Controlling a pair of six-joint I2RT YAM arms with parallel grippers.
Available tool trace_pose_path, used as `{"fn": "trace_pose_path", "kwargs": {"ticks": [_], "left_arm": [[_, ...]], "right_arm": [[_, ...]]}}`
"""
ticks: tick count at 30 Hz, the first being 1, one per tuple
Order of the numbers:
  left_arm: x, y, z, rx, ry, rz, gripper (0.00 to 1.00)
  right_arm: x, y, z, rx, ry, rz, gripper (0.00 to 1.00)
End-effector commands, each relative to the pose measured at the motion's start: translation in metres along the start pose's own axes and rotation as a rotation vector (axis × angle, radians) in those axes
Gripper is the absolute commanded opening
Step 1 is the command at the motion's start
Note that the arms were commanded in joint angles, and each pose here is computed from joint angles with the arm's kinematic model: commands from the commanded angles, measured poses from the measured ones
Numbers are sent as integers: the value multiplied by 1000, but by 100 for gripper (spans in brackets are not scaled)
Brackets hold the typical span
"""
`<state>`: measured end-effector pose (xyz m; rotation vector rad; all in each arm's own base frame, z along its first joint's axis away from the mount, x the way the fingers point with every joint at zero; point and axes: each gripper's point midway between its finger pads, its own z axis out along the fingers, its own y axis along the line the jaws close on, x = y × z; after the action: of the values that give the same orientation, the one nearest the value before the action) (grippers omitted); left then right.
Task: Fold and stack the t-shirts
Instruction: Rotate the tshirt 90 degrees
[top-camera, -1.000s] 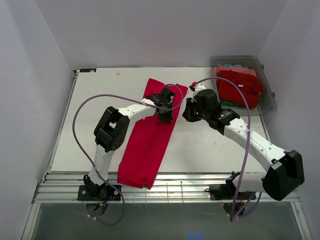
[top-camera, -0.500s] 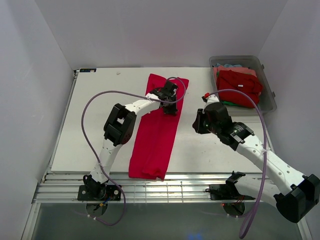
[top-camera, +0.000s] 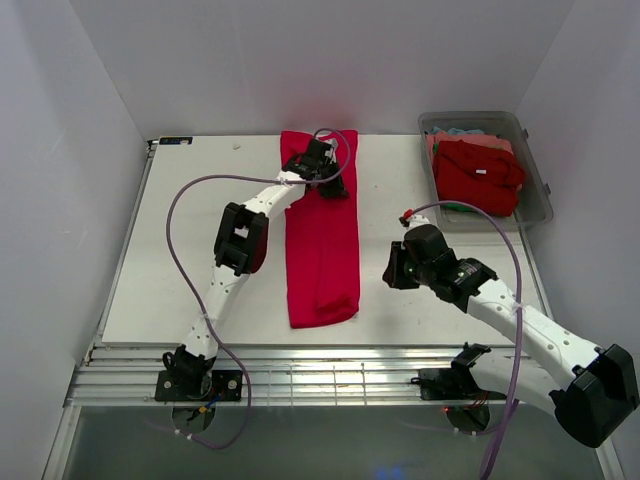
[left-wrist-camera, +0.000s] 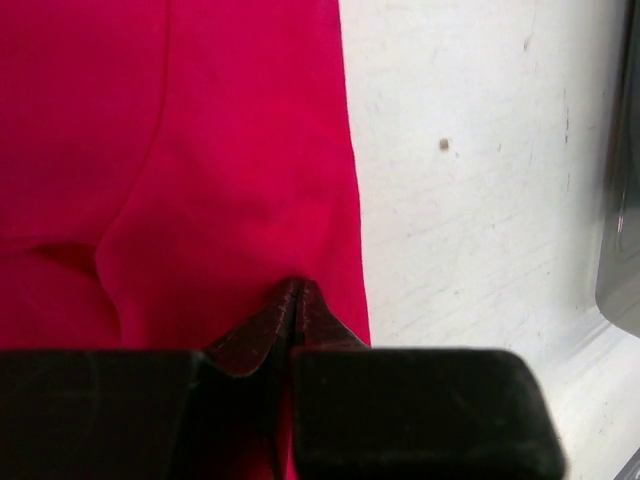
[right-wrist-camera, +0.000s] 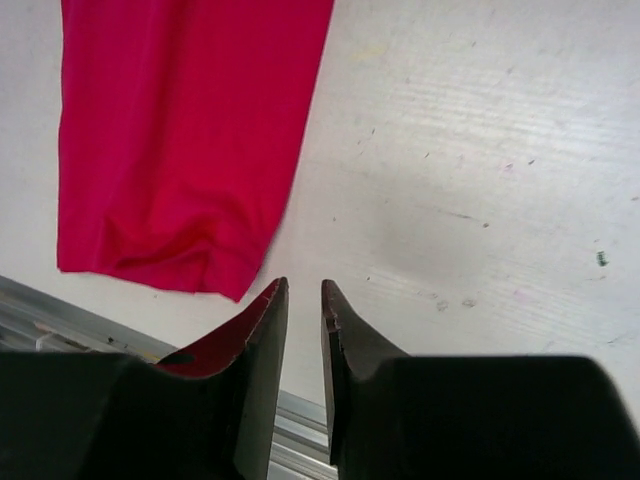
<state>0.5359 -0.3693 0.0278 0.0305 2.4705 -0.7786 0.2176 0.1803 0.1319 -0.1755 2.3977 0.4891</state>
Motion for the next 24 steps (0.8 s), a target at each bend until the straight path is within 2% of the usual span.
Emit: {"fn": "trace_pose_path", "kwargs": {"ticks": [1,2,5,9,12,14,24], "left_arm": [[-4,23,6,-14,-1,19,15],[-11,16,-2,0,-18,25,16],[-37,-15,-32,68,-94,46,20],[-49,-34,-65,111,-147,47,26],[-45,-47,-85,149,-144,34,26],[-32,-58,-90,186,-118,40,27],[83,-63,-94,221,61,6,20]], "right_arm": [[6,25,2,-146,-16,13,28],[20,30,5,-195,23,11,29],[32,38,7,-272,24,3,34],[42,45,12,-345,17,-20,39],[47,48,21,-379,12,-37,39],[45,49,25,-392,-7,-43,40],[33,55,50,-407,-70,-33,39]]}}
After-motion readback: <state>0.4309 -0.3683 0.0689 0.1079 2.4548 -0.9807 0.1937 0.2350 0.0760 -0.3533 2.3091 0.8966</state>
